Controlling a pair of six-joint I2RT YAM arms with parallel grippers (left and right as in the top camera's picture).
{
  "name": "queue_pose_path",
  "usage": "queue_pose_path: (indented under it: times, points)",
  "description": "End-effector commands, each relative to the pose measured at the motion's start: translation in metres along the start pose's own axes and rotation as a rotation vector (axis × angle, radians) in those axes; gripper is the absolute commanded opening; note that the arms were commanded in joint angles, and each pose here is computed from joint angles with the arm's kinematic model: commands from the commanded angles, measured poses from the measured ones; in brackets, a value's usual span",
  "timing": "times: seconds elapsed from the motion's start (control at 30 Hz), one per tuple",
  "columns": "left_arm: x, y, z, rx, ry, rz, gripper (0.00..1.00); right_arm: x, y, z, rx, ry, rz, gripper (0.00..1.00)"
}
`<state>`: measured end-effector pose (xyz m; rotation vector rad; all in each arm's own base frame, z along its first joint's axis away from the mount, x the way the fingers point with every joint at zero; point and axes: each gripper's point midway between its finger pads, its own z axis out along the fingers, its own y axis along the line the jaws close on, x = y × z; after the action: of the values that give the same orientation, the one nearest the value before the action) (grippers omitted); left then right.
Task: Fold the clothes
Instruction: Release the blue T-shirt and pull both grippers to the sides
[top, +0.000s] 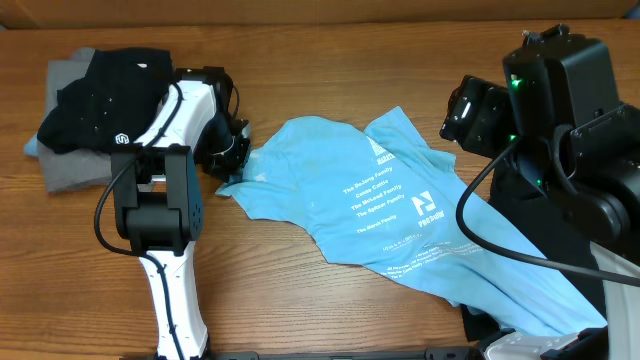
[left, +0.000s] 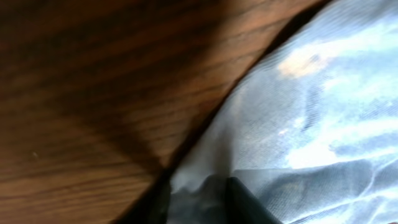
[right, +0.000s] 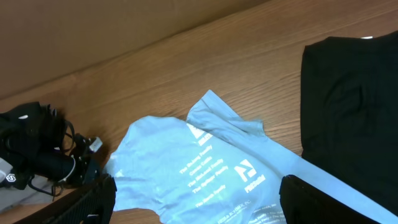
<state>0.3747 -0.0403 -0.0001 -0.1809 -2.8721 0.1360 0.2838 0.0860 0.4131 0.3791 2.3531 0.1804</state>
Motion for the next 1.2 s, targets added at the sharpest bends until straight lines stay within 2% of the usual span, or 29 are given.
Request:
queue_pose_path:
  times: [0.0,0.2,0.4,0.57,0.7,0.87,1.03,1.1,1.17]
  points:
    - [0.015,-0.002,0.021,0.016,0.077,-0.011,0.04,-0.004,-0.005,-0.007,-0.008,-0.02,0.019,0.87]
    - [0.033,0.005,0.001,0.012,0.107,-0.109,0.04,-0.014,-0.02,-0.004,0.032,-0.039,0.066,0.88]
    - [0.042,0.033,-0.071,0.014,-0.097,-0.244,0.04,-0.029,-0.052,0.002,0.117,-0.062,0.15,0.91]
    - [0.082,0.081,-0.128,-0.1,-0.211,-0.404,0.04,-0.038,-0.081,0.021,0.214,-0.042,0.21,0.91]
    - [0.124,0.118,-0.146,-0.202,-0.191,-0.528,0.04,-0.035,-0.086,0.054,0.23,0.055,0.16,0.91]
    - [0.155,0.148,-0.148,-0.228,-0.148,-0.673,0.04,-0.032,-0.101,0.101,0.3,0.161,0.138,0.91]
    - [0.17,0.168,-0.146,-0.199,-0.142,-0.761,0.04,-0.021,-0.12,0.157,0.308,0.325,0.135,0.91]
    - [0.171,0.17,-0.146,-0.179,-0.147,-0.774,0.09,-0.016,-0.131,0.176,0.314,0.384,0.161,0.91]
    - [0.172,0.171,-0.146,-0.176,-0.151,-0.779,0.2,-0.007,-0.144,0.196,0.331,0.453,0.191,0.88]
